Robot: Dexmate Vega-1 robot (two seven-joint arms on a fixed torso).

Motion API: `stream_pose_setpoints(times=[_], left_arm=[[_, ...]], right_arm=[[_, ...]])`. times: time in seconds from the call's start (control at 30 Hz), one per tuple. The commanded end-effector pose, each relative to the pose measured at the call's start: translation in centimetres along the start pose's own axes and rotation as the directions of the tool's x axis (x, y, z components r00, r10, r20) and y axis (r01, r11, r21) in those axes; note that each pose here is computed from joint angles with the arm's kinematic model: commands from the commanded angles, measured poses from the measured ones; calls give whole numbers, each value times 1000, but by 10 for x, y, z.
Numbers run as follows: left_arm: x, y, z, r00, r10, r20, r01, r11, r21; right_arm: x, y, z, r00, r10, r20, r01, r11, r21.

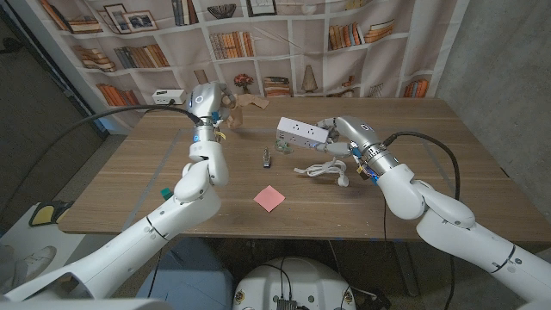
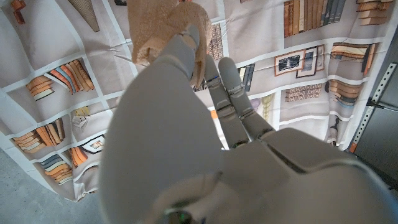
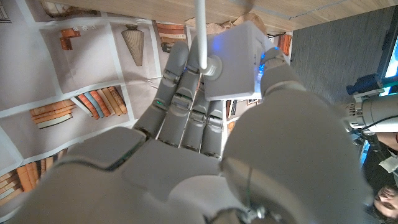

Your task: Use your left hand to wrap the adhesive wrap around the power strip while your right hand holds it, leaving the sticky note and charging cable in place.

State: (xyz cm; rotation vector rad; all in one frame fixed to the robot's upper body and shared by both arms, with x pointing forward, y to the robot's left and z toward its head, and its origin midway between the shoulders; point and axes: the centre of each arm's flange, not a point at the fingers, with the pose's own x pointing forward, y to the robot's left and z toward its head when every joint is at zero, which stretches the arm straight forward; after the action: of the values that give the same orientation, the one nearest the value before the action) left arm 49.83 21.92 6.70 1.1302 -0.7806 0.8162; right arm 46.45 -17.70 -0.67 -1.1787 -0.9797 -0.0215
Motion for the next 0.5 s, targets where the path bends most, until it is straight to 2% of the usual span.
stream_pose_setpoints(times=[0.03, 0.5], left_arm=[[3, 3, 14, 999, 15, 38, -14, 1000, -15], [9, 10, 34, 993, 40, 107, -37, 999, -31]], right_arm=[[-1, 1, 5, 1000, 12, 29, -12, 1000, -2], [4, -2, 15, 997, 5, 77, -5, 1000, 8]])
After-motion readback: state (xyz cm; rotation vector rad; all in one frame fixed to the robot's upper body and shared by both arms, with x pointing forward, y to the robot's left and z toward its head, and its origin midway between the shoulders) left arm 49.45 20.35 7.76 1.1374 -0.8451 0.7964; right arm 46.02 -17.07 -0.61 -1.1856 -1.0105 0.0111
